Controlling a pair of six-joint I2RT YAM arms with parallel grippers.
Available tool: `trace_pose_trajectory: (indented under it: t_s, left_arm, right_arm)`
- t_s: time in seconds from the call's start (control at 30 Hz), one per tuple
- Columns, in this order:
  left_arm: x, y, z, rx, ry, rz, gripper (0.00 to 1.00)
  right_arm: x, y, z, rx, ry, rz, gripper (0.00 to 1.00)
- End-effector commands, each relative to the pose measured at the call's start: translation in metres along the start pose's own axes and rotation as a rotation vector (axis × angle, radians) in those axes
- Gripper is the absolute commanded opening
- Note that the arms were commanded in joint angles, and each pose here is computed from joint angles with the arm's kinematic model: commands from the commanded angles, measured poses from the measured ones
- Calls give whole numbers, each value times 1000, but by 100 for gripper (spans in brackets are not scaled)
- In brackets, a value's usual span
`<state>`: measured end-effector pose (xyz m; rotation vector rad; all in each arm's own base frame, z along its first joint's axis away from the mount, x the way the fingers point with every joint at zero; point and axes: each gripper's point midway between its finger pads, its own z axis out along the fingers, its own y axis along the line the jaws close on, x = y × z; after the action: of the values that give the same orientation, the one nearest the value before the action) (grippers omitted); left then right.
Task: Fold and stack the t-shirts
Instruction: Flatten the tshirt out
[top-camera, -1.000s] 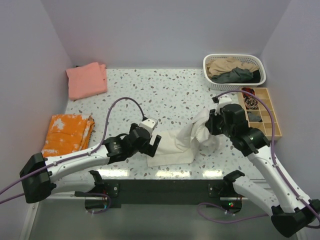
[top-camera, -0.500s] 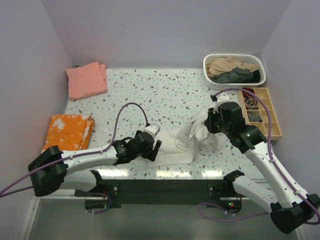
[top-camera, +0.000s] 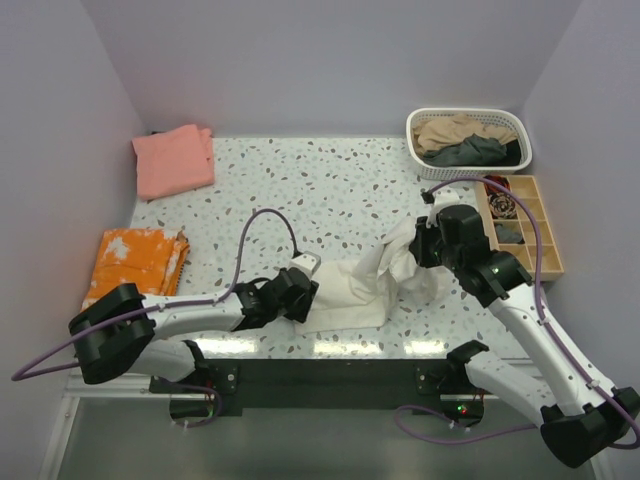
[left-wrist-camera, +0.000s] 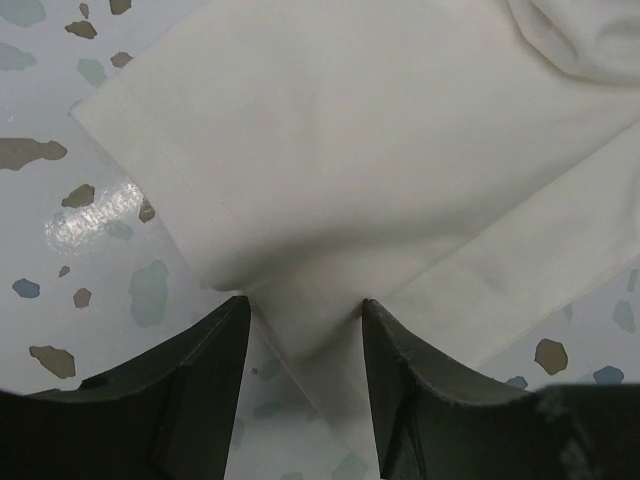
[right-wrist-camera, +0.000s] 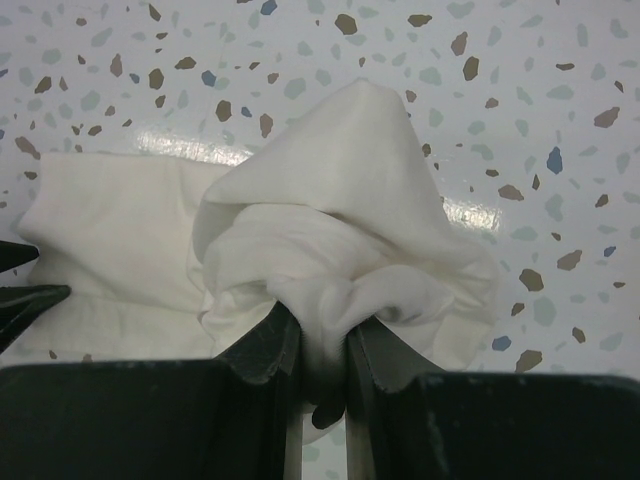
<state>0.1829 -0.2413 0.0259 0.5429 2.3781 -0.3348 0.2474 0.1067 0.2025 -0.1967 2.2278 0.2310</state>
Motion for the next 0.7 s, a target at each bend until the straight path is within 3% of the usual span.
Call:
trace_pose_trajectory:
  t_s: [0.0, 0.03, 0.1, 0.2, 0.3, 0.47, 0.67]
  left_arm:
    - [-11, -8, 6, 18, -58, -36, 51]
    - [-13, -7, 6, 15, -63, -38, 41]
    - [-15, -8, 4, 18, -68, -39, 32]
    - [-22, -7, -2, 9, -74, -35, 11]
    - [-36, -3, -16, -11, -103, -34, 0]
    - [-83, 9, -63, -55, -234, -62, 0]
    - [-134, 45, -150, -176, -394, -126, 0]
  right_arm:
    - [-15, -1, -4, 12, -67, 21, 0]
    - [-16, -1, -5, 10, -71, 19, 0]
    - [-15, -1, -5, 11, -70, 19, 0]
    - [-16, -1, -6, 11, -70, 20, 0]
    - [-18, -2, -10, 12, -78, 27, 0]
    - [-26, -5, -22, 24, -109, 39, 0]
    - [-34, -8, -44, 29, -139, 44, 0]
